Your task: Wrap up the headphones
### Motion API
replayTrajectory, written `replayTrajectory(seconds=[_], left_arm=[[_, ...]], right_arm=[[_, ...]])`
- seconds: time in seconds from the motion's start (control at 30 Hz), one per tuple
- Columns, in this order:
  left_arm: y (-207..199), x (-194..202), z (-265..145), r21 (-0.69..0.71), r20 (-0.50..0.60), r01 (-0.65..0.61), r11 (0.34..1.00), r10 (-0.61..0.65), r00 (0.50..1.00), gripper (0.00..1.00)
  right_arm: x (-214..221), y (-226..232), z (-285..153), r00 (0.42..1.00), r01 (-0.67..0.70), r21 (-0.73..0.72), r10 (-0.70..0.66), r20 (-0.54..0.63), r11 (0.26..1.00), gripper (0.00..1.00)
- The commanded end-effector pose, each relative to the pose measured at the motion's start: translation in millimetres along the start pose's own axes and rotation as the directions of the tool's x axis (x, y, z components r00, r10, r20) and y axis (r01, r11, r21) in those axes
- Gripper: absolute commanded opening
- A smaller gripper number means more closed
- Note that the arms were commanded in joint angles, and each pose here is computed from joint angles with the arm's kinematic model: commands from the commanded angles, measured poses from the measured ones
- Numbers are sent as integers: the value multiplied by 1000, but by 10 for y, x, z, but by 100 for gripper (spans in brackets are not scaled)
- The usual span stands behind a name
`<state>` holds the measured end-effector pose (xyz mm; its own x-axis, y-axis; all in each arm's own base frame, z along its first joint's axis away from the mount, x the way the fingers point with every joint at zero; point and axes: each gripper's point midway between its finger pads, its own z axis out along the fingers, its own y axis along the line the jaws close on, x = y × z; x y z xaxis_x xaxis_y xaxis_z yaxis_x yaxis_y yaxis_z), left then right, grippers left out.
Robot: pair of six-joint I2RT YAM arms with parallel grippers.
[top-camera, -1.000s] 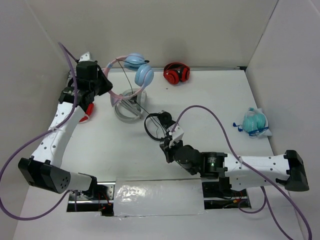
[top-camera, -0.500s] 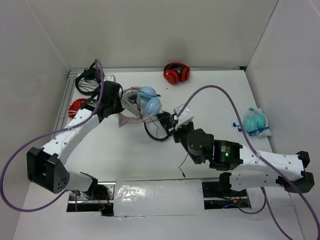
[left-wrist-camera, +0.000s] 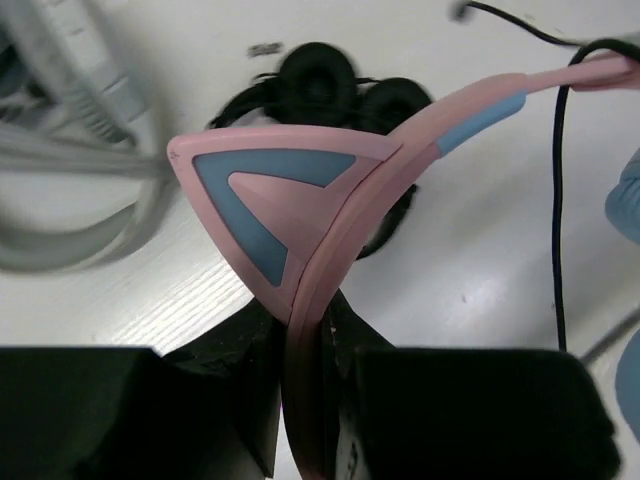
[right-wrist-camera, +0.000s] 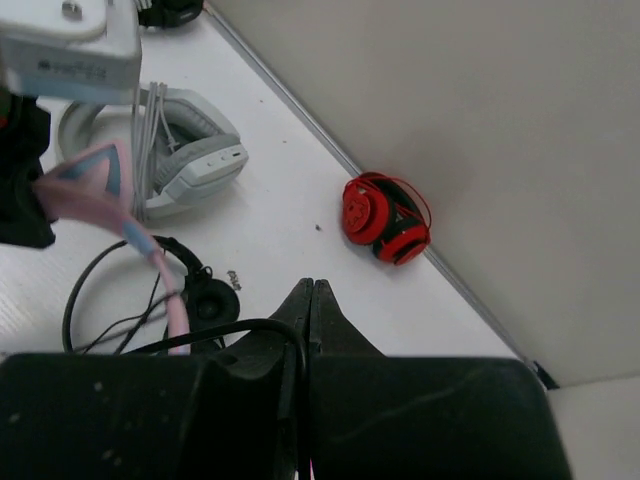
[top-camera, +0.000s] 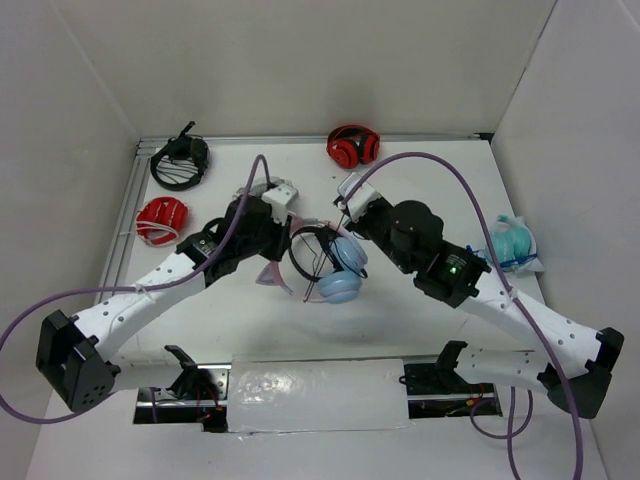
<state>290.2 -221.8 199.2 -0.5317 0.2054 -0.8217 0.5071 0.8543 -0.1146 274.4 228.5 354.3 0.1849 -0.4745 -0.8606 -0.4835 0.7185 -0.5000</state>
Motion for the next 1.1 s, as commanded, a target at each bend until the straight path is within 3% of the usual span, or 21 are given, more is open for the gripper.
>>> replayTrajectory(seconds=[0.0, 0.23, 0.4, 0.7, 0.9, 1.07], left_arm=[[-586, -212, -76, 222, 130, -199, 954, 173, 976, 0], [-733, -287, -142, 228, 159, -224, 947, 191, 969, 0], [-893, -481, -495, 293, 271, -280, 914, 201, 941, 0], [-1038, -957, -1211, 352, 460, -303, 886, 118, 880, 0], [-1120, -1287, -1461, 382, 496, -272, 883, 52, 867, 0], [-1139, -1502, -1621, 387, 532, -251, 887, 8, 847, 0]], right_arm=[[-380, -321, 53, 981, 48, -8, -46, 188, 999, 3], [93, -399, 313, 993, -31, -80, 40, 108, 996, 0], [382, -214, 422, 986, -124, -249, 147, 74, 960, 0], [400, 192, 379, 954, -212, -450, 284, 99, 868, 6], [274, 531, 280, 921, -213, -630, 369, 126, 747, 27], [257, 661, 324, 902, -242, -672, 417, 110, 700, 34]])
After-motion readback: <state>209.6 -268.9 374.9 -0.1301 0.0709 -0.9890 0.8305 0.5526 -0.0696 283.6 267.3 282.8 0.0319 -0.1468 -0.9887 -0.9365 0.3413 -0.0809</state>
